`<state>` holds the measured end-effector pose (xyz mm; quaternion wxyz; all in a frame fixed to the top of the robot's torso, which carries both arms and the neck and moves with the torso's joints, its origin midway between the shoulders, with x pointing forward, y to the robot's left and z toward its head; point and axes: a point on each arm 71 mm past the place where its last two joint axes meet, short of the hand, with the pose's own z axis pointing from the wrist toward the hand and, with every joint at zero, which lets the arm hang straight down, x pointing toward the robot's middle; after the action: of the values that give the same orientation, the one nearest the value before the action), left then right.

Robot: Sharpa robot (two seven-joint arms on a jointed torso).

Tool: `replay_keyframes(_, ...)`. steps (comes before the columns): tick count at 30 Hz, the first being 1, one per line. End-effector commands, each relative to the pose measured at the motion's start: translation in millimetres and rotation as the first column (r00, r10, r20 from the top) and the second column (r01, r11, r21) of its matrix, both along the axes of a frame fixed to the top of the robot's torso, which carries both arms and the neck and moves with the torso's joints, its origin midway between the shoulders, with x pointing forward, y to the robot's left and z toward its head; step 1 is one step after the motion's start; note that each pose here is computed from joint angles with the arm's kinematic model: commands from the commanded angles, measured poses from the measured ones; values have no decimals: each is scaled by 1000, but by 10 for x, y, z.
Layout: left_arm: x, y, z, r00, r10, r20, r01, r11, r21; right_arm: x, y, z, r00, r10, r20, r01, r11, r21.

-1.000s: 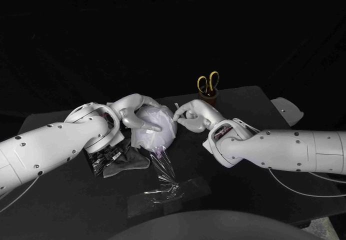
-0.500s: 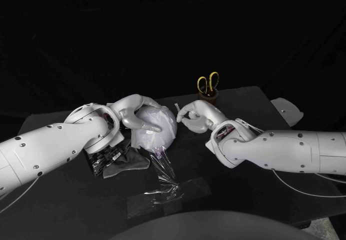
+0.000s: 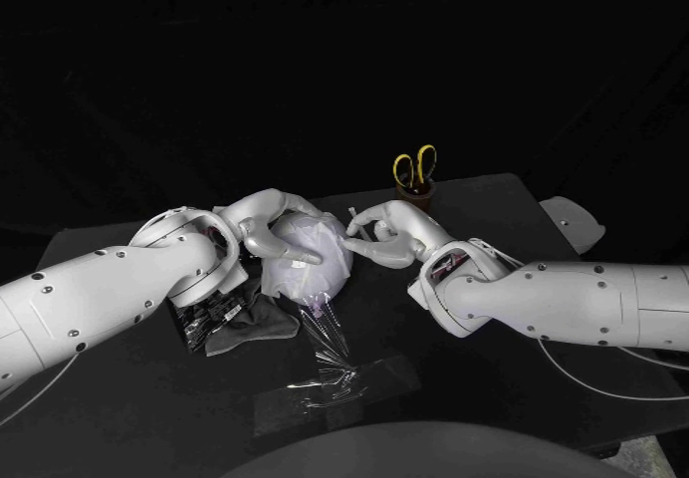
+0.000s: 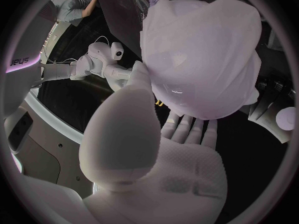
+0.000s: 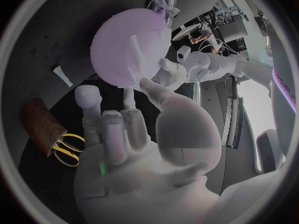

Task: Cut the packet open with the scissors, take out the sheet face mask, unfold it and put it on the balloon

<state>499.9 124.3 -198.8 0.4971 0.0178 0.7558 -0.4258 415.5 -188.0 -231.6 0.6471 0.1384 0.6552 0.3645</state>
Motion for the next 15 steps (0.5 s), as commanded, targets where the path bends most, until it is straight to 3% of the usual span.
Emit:
replay_keyframes(1, -13, -8, -27, 1000, -14, -19, 14, 1000, 9, -10, 45, -5, 999, 50, -6, -50, 999, -6)
replay_keyframes(15, -16, -2, -27, 1000, -14, -19, 14, 1000, 8, 27, 97, -37, 998, 52, -19, -53, 998, -26)
